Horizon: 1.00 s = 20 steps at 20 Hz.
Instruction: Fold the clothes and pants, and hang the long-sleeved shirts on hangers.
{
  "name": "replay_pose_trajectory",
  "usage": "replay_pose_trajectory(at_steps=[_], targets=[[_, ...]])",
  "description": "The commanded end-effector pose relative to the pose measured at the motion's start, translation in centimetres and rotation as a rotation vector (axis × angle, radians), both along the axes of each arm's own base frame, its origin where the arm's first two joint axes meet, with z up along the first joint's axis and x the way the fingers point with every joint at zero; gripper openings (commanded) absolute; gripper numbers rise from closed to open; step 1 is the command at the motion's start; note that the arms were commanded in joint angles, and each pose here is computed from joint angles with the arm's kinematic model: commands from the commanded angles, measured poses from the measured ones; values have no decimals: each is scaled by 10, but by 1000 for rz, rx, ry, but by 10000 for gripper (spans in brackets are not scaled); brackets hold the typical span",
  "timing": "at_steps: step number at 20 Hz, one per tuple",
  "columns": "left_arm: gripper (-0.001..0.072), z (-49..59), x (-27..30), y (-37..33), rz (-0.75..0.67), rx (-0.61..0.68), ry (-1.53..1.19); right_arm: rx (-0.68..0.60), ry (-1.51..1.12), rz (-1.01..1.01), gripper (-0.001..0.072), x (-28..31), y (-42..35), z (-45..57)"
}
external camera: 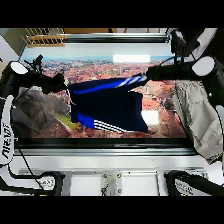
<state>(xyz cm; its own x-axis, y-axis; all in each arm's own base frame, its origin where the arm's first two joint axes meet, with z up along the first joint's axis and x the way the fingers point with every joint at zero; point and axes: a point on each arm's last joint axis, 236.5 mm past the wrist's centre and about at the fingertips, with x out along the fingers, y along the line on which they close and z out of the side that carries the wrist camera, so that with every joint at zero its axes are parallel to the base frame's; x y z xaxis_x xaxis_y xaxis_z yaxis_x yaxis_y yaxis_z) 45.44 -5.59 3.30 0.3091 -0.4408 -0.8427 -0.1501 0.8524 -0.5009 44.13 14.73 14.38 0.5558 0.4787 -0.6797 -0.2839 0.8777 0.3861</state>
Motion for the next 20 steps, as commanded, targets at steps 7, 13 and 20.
replay_pose_trajectory(at_steps=[7,13,20], targets=[[16,-81,-128,-4,-29,-7,228,-100,497,57,1,-182,-7,-167],[16,-120,-167,-8,-17,-10,309,-105,569,24,4,-204,-13,-207],[414,-66,-130,-5,-30,6,153,52,527,-9,658,-185,4,-166]])
